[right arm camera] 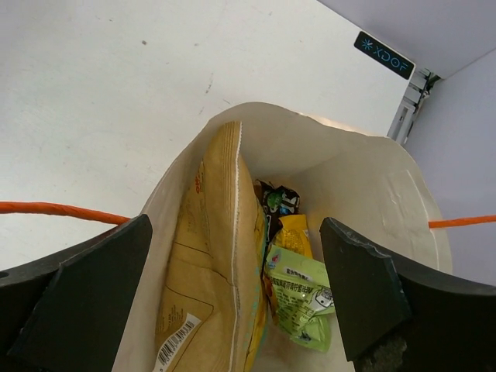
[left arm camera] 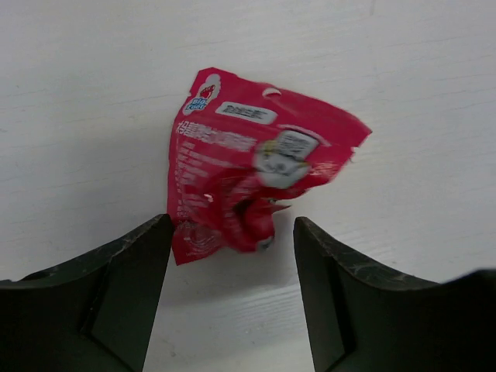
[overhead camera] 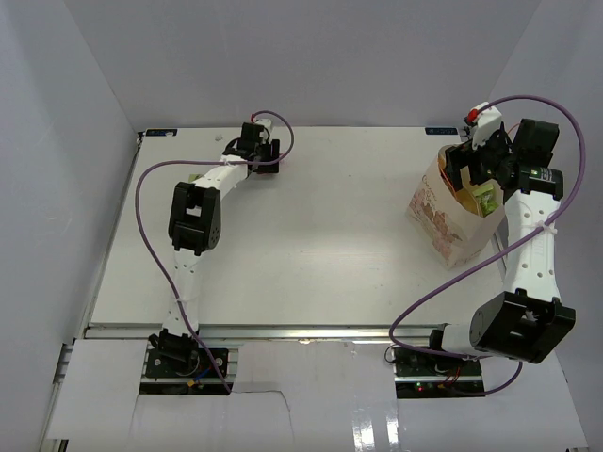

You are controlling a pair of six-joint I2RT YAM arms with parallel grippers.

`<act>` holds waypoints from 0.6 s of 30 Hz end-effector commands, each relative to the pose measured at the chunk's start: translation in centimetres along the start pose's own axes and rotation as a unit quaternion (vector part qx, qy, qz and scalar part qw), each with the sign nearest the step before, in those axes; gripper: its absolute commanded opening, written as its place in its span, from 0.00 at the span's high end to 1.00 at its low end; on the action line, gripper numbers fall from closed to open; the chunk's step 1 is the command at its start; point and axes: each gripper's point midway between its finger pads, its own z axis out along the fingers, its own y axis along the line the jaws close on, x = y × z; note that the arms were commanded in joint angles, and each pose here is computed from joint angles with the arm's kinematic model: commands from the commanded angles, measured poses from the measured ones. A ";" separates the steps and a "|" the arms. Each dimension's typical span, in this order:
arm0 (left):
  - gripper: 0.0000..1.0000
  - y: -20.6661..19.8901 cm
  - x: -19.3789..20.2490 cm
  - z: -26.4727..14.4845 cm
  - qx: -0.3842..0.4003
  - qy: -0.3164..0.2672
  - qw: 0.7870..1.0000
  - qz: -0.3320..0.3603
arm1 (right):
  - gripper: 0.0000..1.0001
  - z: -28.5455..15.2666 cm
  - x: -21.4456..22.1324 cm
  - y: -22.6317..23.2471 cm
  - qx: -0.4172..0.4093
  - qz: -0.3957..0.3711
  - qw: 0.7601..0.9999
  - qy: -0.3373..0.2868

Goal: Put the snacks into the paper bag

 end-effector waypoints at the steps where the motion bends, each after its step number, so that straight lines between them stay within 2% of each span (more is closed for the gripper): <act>1: 0.26 1.9 -0.5 0.5 -0.043 -0.005 0.999 0.025 | 0.04 -0.8 -1.8 1.1 -0.021 0.001 0.999 -0.035; 7: 0.29 1.6 1.9 2.1 -0.043 0.020 0.998 0.035 | 0.04 -1.5 -3.9 1.8 -0.044 0.003 0.997 -0.066; 9: 0.35 1.4 2.4 2.4 -0.036 0.027 0.998 0.033 | 0.04 -1.8 -4.4 2.2 -0.052 0.004 0.996 -0.074; 10: 0.39 1.3 2.4 2.4 -0.034 0.028 0.998 0.033 | 0.05 -1.9 -4.5 2.4 -0.055 0.003 0.996 -0.077; 11: 0.48 1.3 2.4 2.4 -0.033 0.028 0.999 0.033 | 0.04 -2.1 -4.8 2.5 -0.056 0.000 0.995 -0.081; 14: 0.63 1.0 2.1 2.2 -0.026 0.025 0.999 0.031 | 0.04 -2.6 -5.6 3.2 -0.071 -0.004 0.993 -0.093; 15: 0.74 0.8 1.9 2.1 -0.023 0.023 0.999 0.030 | 0.05 -2.8 -5.9 3.4 -0.078 -0.007 0.992 -0.098; 18: 0.92 0.6 1.0 1.6 -0.019 0.015 0.999 0.030 | 0.05 -3.7 -7.2 4.4 -0.101 -0.021 0.988 -0.119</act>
